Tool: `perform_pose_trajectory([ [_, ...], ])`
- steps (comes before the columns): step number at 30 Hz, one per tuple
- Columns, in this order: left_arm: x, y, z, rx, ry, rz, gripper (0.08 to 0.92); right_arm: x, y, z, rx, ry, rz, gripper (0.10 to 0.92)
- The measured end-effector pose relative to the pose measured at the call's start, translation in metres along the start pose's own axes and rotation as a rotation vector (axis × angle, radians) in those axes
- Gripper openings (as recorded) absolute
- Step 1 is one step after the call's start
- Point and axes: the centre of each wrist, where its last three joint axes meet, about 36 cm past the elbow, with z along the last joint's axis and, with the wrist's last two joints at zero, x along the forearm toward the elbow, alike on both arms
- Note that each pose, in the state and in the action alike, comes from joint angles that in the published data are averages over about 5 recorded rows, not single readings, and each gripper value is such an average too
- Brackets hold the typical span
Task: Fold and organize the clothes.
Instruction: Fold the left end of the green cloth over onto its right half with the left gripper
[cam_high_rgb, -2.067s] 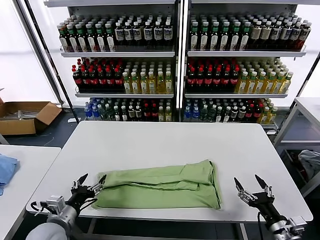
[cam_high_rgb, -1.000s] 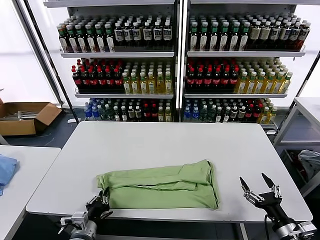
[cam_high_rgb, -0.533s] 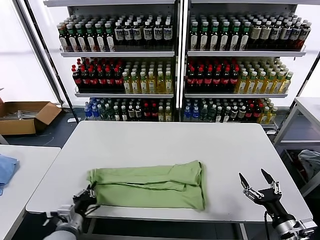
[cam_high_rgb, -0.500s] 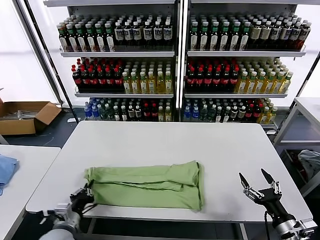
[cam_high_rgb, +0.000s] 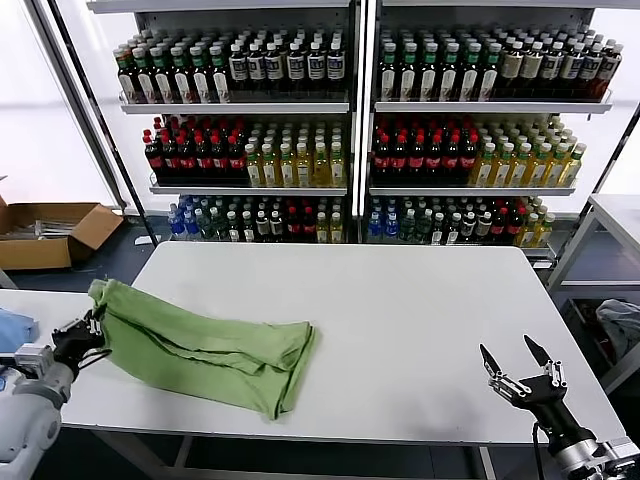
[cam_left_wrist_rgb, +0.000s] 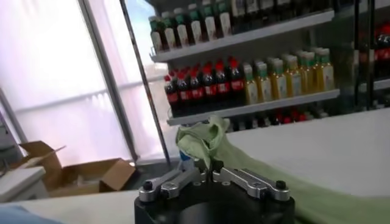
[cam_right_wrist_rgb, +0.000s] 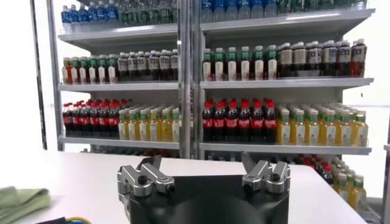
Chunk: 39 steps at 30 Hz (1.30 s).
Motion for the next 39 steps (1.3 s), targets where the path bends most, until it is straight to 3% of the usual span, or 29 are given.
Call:
perform_pose_trajectory([
  [4,0.006,-0.013,-0.021,0.008,-0.042,0.034,0.105,0.002,0.002,-0.002,0.001,0.001,0.001,0.823],
  [10,0.024,-0.061,-0.038,0.047,-0.086,0.131,0.105,0.006,0.003,-0.003,0.005,0.006,0.011,0.823],
  [17,0.039,-0.114,-0.039,0.122,-0.101,0.233,0.105,0.012,0.005,0.003,0.003,0.019,0.021,0.823],
  [22,0.046,-0.148,-0.029,0.173,-0.078,0.291,0.105,0.013,0.007,0.006,-0.001,0.023,0.025,0.823],
  [35,0.052,-0.237,0.012,0.341,0.036,0.390,0.133,0.013,0.008,0.016,-0.013,0.038,0.026,0.823],
  [39,0.058,-0.260,0.019,0.368,0.070,0.422,0.193,0.010,0.009,0.017,-0.016,0.036,0.022,0.823],
])
